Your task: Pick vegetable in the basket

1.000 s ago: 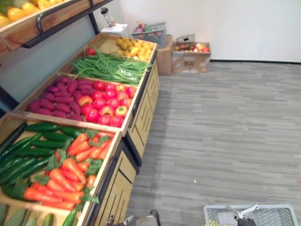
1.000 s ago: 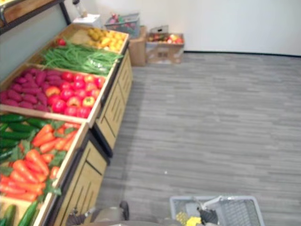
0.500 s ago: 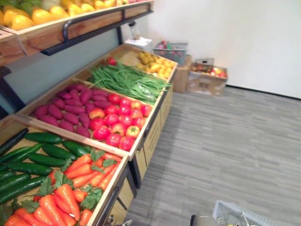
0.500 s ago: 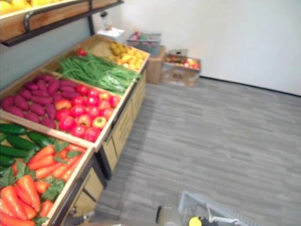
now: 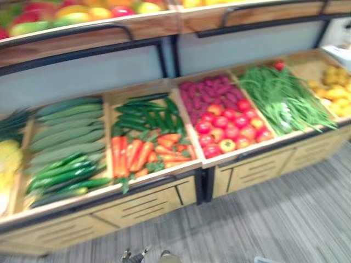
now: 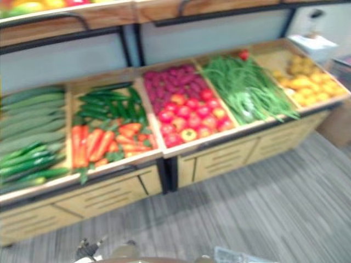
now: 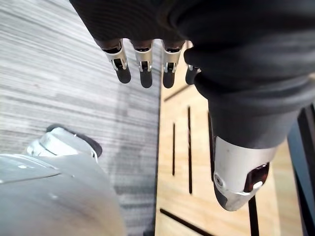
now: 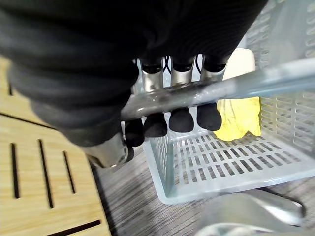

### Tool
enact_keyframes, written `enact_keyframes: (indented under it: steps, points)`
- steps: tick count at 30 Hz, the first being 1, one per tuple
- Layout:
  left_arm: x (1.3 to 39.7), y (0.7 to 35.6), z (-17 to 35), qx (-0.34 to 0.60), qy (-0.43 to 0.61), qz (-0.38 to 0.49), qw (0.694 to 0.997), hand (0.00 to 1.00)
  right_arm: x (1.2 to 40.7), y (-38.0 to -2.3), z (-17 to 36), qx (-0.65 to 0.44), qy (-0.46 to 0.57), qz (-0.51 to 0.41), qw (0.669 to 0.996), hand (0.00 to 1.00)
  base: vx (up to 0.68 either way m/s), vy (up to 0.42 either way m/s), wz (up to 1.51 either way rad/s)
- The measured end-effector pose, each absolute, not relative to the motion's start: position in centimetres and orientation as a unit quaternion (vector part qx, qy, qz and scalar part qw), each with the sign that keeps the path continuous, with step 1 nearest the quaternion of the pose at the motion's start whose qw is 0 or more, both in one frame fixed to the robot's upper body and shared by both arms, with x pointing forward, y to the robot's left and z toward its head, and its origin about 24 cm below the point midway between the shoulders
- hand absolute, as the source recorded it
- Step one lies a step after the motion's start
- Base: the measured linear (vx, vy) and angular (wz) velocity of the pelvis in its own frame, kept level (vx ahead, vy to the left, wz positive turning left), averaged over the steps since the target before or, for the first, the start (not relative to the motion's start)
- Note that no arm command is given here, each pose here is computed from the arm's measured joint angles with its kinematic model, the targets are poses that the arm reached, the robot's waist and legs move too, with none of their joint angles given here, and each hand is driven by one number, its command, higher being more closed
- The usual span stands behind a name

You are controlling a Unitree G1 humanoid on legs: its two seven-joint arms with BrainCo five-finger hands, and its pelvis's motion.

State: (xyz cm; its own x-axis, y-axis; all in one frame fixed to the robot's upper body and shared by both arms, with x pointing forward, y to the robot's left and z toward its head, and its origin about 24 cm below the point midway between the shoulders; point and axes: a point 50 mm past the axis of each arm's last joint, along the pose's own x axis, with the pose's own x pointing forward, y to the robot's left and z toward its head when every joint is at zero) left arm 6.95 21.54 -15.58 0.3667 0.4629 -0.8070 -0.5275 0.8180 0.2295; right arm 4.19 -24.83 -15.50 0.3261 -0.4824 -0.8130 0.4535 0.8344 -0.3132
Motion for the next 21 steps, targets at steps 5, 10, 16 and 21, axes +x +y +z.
enact_keyframes:
  steps: [5, 10, 16, 21]
  points:
    - [3.2, 21.8, -16.5, -0.04, 0.528, 0.315, 0.788, 0.0, 6.5, -26.0, -14.9, -0.003, 0.465, -0.302, 0.832, 1.0, -0.06, 0.111, 0.68]
    - [1.9, 22.1, -16.7, -0.032, 0.551, 0.309, 0.775, 0.0, 7.1, -25.9, -15.0, 0.012, 0.465, -0.31, 0.829, 1.0, 0.06, 0.098, 0.39]
    - [2.9, 22.7, -16.5, 0.006, 0.547, 0.273, 0.791, 0.0, 6.7, -25.4, -15.3, 0.025, 0.477, -0.31, 0.822, 1.0, 0.13, 0.073, -0.17]
    - [3.7, 22.4, -16.5, 0.022, 0.542, 0.246, 0.803, 0.0, 6.6, -25.3, -15.4, 0.042, 0.478, -0.32, 0.817, 1.0, 0.14, 0.061, -0.15]
